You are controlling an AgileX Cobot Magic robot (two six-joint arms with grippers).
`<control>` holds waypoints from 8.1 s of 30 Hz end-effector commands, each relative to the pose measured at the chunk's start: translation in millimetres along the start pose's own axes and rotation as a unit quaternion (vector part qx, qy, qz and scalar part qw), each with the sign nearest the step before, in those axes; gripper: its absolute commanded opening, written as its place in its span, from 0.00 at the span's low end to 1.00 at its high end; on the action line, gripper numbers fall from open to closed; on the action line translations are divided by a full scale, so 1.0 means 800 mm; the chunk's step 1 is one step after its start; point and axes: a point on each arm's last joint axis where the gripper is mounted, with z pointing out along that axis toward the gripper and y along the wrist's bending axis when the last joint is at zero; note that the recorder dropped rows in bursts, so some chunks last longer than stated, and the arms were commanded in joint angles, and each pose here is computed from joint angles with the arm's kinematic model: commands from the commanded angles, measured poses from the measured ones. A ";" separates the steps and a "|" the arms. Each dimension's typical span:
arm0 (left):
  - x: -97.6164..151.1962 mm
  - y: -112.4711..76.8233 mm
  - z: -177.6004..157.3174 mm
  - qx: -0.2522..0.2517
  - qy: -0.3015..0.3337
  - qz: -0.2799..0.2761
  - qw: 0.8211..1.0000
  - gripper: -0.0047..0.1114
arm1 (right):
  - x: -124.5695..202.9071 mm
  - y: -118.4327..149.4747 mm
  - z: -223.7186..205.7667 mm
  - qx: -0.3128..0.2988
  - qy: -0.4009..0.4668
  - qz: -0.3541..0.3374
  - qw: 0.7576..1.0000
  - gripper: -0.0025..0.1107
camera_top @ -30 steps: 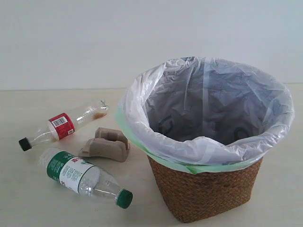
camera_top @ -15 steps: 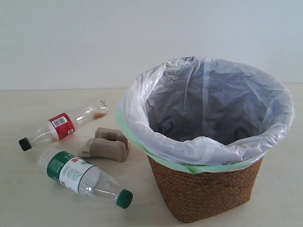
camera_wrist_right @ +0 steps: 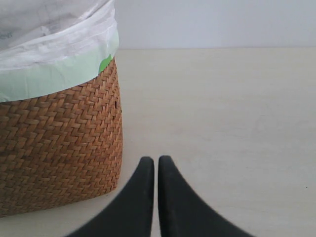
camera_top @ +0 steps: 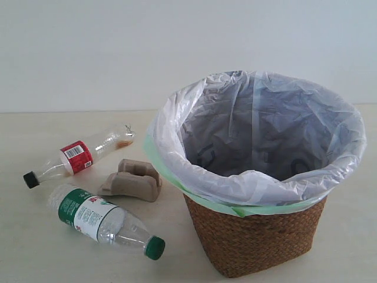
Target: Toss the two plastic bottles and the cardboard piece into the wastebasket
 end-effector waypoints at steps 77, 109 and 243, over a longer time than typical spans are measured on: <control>-0.260 -0.063 0.113 0.293 0.233 0.391 0.841 0.07 | -0.001 -0.001 -0.001 0.004 -0.005 -0.005 1.000 0.02; -0.122 -0.042 0.281 0.460 0.339 0.542 0.616 0.07 | -0.001 -0.001 -0.001 0.004 -0.005 -0.005 1.000 0.02; 0.003 -0.101 0.320 0.407 0.366 0.563 0.618 0.63 | -0.001 -0.001 -0.001 0.004 -0.004 -0.005 1.000 0.02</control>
